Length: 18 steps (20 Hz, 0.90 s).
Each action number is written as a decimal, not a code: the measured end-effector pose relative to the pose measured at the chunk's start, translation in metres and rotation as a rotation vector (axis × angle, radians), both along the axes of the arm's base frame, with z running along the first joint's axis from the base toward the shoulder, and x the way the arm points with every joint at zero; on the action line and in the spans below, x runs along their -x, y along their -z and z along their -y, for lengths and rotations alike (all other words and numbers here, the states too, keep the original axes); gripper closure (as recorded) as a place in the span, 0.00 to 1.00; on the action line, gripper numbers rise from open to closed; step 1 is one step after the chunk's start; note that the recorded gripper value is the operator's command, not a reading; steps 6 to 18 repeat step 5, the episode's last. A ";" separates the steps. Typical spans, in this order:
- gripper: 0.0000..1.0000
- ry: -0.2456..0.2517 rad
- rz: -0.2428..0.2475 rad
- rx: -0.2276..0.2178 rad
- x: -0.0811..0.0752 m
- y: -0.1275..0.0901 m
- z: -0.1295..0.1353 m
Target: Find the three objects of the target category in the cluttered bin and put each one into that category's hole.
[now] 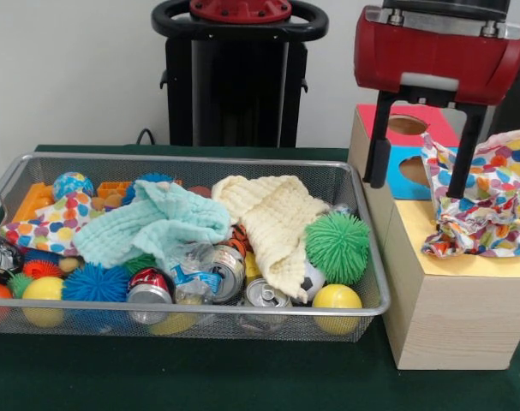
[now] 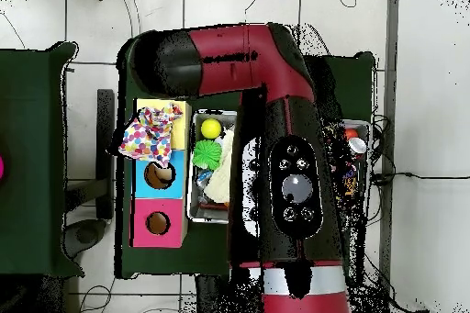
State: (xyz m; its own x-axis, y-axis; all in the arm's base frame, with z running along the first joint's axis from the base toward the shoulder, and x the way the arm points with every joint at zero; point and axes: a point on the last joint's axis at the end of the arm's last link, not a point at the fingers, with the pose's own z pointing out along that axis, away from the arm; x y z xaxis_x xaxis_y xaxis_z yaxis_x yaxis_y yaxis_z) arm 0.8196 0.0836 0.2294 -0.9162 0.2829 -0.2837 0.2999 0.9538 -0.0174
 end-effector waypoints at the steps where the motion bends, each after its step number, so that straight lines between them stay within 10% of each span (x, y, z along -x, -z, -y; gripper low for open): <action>1: 0.00 0.000 0.000 0.002 0.000 0.000 0.001; 18: 0.00 0.001 0.000 0.007 0.000 0.000 0.003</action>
